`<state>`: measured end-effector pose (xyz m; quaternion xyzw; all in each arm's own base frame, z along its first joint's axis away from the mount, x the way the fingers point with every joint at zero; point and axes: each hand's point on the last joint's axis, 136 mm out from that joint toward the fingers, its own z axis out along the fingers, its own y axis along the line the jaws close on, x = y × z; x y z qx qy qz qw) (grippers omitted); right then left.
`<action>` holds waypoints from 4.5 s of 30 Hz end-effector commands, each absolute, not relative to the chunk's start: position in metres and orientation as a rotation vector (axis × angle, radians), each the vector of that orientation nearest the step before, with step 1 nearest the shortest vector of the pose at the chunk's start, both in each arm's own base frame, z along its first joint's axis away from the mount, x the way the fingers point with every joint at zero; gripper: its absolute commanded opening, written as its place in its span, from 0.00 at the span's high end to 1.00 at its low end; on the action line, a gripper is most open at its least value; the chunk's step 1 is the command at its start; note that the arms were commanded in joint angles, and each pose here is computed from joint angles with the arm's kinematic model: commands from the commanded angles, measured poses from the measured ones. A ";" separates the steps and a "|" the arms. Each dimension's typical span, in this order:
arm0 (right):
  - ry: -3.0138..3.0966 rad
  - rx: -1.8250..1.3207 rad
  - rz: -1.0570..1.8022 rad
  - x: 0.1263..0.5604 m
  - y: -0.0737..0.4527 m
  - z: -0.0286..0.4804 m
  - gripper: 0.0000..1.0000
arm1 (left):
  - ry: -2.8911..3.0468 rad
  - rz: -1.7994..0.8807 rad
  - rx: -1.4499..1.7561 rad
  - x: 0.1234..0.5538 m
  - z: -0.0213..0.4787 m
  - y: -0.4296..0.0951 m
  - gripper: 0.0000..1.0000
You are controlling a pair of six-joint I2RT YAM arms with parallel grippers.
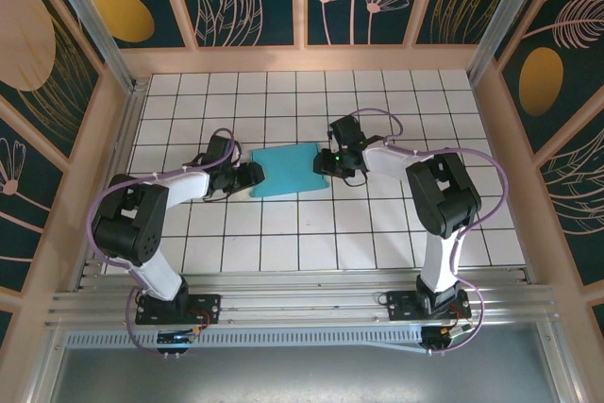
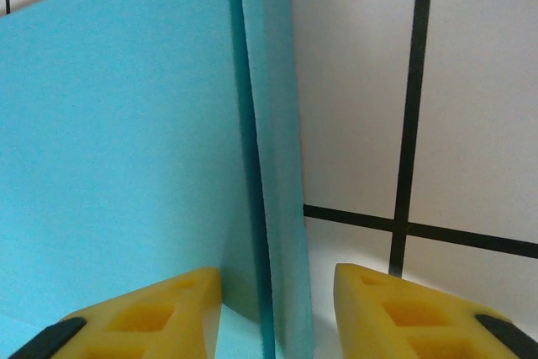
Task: Fold the paper box
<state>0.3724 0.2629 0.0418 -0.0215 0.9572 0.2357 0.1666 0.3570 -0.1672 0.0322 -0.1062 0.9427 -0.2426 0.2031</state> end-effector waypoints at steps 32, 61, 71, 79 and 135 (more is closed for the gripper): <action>2.722 0.103 1.139 0.373 0.240 -0.003 0.80 | 2.451 -0.765 -0.269 0.382 0.101 -0.177 0.24; 2.694 0.343 1.212 0.390 0.197 -0.024 0.81 | 2.465 -1.210 -0.448 0.379 0.041 -0.214 0.13; 2.684 0.392 1.221 0.391 0.184 -0.027 0.81 | 2.438 -1.140 -0.419 0.379 0.057 -0.206 0.12; 2.680 0.389 1.235 0.393 0.185 -0.028 0.81 | 2.383 -1.388 -0.418 0.384 0.058 -0.239 0.20; 1.062 -1.187 -0.462 0.378 0.310 0.157 0.40 | 2.216 -1.506 -0.935 0.360 0.153 -0.219 0.67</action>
